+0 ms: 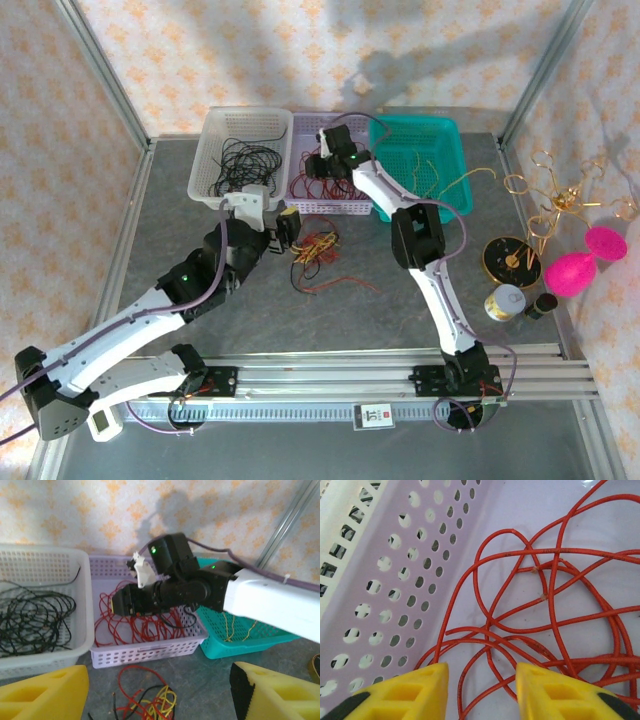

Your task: Untangle the cables

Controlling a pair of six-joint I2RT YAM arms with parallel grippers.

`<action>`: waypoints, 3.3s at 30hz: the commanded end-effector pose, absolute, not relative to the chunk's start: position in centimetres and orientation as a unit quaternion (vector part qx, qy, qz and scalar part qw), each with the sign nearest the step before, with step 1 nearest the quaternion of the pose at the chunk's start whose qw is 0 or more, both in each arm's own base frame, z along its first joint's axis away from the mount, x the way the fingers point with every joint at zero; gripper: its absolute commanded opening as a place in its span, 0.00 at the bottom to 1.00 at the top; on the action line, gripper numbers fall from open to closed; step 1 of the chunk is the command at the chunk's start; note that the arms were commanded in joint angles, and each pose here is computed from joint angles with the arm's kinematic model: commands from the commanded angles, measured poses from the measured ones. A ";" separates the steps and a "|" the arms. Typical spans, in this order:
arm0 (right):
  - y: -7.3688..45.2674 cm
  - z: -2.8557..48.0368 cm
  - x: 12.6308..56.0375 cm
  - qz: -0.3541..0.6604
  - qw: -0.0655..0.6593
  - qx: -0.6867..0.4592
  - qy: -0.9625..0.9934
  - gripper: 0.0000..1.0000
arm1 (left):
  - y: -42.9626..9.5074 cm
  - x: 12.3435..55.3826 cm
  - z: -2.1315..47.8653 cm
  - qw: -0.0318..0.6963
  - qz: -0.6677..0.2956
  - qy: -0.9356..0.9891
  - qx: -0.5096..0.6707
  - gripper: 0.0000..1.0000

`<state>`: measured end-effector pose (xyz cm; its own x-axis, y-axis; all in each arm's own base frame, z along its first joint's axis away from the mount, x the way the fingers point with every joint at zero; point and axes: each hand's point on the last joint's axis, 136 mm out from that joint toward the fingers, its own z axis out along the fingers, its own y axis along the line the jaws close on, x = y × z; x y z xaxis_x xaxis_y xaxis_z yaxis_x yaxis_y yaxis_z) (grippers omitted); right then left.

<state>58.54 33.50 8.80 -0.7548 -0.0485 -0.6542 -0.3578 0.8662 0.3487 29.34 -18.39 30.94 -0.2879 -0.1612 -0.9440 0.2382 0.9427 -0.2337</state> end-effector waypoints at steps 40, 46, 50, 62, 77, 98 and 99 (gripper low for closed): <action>32.6 11.2 32.7 0.258 0.324 -0.358 0.837 0.36 | -17.1 27.4 16.2 0.447 -0.213 0.869 0.007 0.64; 31.7 11.4 33.2 0.231 0.332 -0.353 0.843 0.11 | -17.2 27.6 16.3 0.447 -0.208 0.870 0.014 0.64; 31.1 13.3 33.1 0.216 0.339 -0.358 0.843 0.00 | -17.5 27.8 16.7 0.449 -0.210 0.868 0.018 0.64; 30.3 25.6 27.3 0.279 0.421 -0.455 0.733 0.00 | -21.6 26.4 24.9 0.450 -0.266 0.834 0.174 0.67; 29.5 29.7 26.9 0.268 0.455 -0.508 0.680 0.00 | -24.1 30.5 24.1 0.493 -0.236 0.777 0.313 0.84; 29.8 30.6 25.3 0.306 0.443 -0.518 0.665 0.00 | -25.7 35.1 23.5 0.590 -0.247 0.704 0.309 0.68; 29.8 30.6 25.4 0.306 0.444 -0.518 0.664 0.00 | -26.0 34.9 23.6 0.594 -0.251 0.696 0.317 0.64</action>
<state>25.64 29.79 28.31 -0.1164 -0.4494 -0.8857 -0.9547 0.2966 -0.0250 34.68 -24.85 20.95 -0.2094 0.1648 -0.9638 0.6968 0.7167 -0.0289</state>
